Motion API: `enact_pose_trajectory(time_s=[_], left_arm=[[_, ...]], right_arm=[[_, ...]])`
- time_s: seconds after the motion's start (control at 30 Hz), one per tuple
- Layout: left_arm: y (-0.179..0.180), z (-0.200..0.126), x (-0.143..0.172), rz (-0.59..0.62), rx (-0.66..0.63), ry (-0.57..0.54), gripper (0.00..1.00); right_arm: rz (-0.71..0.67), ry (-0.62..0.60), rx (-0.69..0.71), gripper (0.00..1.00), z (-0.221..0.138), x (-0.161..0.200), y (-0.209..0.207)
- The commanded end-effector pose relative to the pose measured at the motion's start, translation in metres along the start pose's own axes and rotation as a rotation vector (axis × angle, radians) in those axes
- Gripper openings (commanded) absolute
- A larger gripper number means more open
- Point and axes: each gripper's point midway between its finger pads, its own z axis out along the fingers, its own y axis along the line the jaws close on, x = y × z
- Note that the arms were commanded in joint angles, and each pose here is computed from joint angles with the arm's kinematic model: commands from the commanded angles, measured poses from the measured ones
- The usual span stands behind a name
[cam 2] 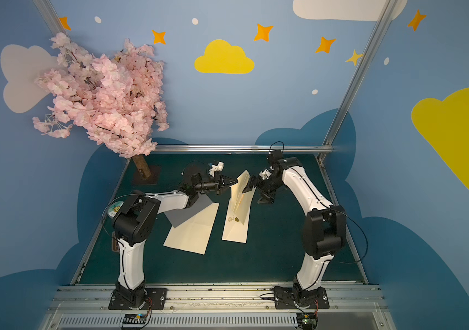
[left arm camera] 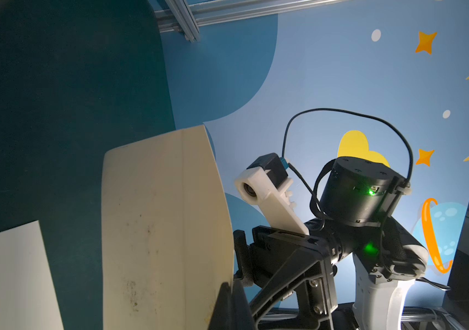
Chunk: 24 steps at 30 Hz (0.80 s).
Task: Fold the letter paper in half and place it into the envelope
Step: Place the envelope at the center of the board.
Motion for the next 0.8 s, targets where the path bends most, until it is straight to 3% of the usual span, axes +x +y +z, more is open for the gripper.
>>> enact_pose_trajectory(time_s=[0.0, 0.33, 0.77], left_arm=[[-0.003, 0.017, 0.000, 0.003, 0.019, 0.006, 0.03], [0.033, 0.041, 0.001, -0.046, 0.005, -0.032, 0.03], [0.079, 0.030, 0.021, -0.034, -0.168, 0.007, 0.03]], right_arm=[[0.028, 0.000, 0.028, 0.87, -0.010, 0.008, -0.021], [0.087, -0.006, 0.056, 0.86, -0.018, 0.015, -0.060], [0.110, 0.017, 0.074, 0.84, 0.001, 0.007, -0.076]])
